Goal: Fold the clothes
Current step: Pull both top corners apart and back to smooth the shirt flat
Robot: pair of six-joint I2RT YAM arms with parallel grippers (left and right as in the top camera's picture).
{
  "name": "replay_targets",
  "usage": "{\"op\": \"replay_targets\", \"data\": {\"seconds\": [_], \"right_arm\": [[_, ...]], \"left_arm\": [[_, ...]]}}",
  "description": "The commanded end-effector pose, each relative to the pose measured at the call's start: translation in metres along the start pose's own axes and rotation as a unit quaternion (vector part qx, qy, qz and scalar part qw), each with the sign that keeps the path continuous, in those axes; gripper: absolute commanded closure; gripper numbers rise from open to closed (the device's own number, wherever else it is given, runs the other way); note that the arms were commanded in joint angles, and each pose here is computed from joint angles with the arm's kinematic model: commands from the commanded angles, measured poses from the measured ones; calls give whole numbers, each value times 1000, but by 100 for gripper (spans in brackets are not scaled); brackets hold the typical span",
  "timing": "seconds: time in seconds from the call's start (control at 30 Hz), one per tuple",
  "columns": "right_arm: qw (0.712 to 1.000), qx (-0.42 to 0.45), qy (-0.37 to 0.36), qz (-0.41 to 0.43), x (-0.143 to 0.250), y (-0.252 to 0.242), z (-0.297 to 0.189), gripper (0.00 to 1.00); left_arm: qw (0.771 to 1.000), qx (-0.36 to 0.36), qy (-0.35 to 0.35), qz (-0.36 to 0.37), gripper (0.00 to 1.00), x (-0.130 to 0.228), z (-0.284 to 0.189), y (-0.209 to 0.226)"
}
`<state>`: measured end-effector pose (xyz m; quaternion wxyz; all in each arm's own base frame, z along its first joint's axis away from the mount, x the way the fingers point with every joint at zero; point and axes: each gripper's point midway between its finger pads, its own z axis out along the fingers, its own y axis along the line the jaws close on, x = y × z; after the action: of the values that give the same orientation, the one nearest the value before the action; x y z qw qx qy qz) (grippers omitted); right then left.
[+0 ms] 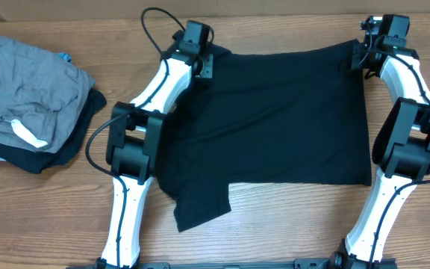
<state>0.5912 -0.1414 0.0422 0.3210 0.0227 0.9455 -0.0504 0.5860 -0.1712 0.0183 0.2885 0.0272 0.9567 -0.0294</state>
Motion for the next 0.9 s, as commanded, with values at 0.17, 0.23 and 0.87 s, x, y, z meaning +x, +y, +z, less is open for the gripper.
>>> {"op": "replay_targets", "data": {"seconds": [0.17, 0.23, 0.87], "right_arm": [[999, 42, -13, 15, -11, -20, -2, 96], [999, 42, -16, 15, -12, -20, -2, 96], [1000, -21, 11, -11, -18, 34, -20, 33]], "left_arm": [[998, -16, -54, 17, 87, -32, 6, 34], [997, -15, -65, 28, 80, -38, 5, 33], [994, -57, 31, -90, 27, -27, -38, 77]]}}
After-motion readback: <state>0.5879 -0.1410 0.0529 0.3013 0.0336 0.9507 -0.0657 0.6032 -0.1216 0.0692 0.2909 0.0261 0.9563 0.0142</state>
